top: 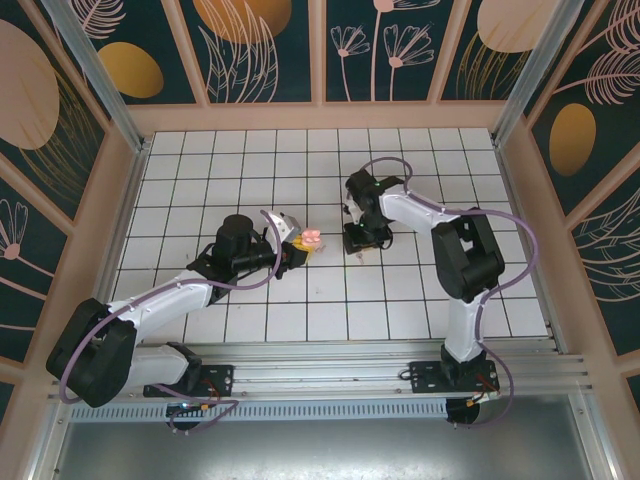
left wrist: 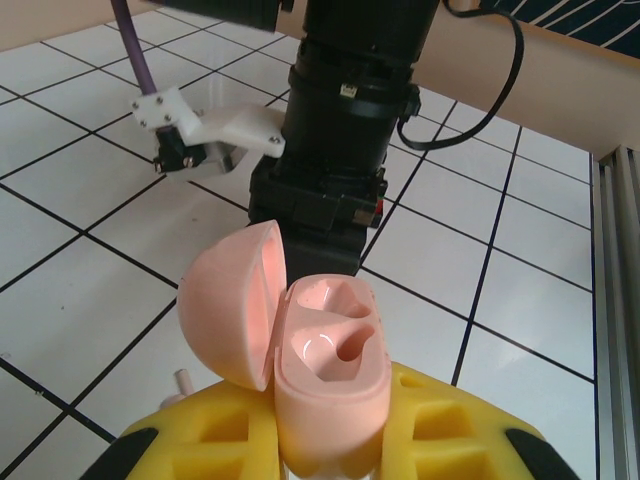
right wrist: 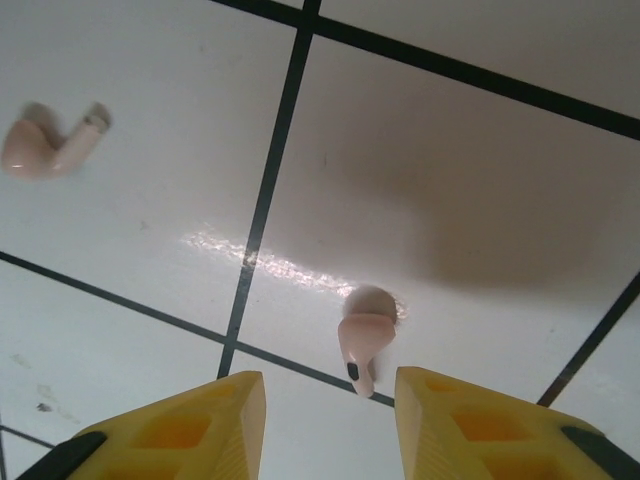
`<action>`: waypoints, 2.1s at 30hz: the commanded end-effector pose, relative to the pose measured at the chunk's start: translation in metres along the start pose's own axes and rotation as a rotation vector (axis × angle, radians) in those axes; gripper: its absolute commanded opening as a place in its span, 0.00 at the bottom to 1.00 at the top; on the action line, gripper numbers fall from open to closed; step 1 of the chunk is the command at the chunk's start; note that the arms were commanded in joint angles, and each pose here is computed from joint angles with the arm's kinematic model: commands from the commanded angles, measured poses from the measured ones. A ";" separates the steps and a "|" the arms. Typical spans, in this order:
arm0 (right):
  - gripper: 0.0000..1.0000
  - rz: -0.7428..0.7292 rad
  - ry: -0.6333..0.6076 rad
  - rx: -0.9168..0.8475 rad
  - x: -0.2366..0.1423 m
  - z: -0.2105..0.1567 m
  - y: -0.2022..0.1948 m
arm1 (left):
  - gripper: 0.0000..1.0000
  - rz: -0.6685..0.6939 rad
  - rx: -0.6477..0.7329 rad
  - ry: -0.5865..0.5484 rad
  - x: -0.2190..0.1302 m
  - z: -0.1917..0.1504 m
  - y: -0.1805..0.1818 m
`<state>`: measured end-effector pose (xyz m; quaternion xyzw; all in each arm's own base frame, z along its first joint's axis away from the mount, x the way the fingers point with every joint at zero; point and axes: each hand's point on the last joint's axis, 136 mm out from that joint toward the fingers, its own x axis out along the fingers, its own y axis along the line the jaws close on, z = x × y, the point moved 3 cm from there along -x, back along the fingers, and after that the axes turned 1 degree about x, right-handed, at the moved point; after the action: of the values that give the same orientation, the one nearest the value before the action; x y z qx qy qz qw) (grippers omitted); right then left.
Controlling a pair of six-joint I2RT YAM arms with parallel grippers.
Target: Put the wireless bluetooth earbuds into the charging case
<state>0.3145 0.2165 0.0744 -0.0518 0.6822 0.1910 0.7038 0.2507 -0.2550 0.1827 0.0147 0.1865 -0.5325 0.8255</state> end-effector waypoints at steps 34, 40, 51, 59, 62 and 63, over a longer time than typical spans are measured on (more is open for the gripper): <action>0.25 -0.123 0.070 0.007 0.027 -0.014 -0.009 | 0.13 0.014 -0.001 -0.014 -0.003 0.008 -0.001; 0.21 -0.068 -0.030 0.049 0.010 -0.007 -0.003 | 0.13 0.017 0.000 -0.017 -0.003 0.009 0.000; 0.18 0.046 -0.284 0.135 -0.039 0.013 0.009 | 0.13 0.020 0.005 -0.047 -0.001 0.012 0.001; 0.19 0.344 -0.619 0.150 -0.115 0.028 0.053 | 0.10 0.004 0.031 -0.122 0.003 0.019 0.001; 0.19 0.351 -0.691 0.100 -0.142 0.023 0.070 | 0.10 0.008 0.074 -0.139 0.003 0.020 0.000; 0.19 0.351 -0.713 0.094 -0.150 0.020 0.073 | 0.10 0.011 0.094 -0.145 0.002 0.020 0.000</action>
<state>0.3137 0.2470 0.2010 0.1440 0.4540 0.2524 0.8423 0.2583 -0.2579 0.1926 0.0040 0.1425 -0.5266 0.8380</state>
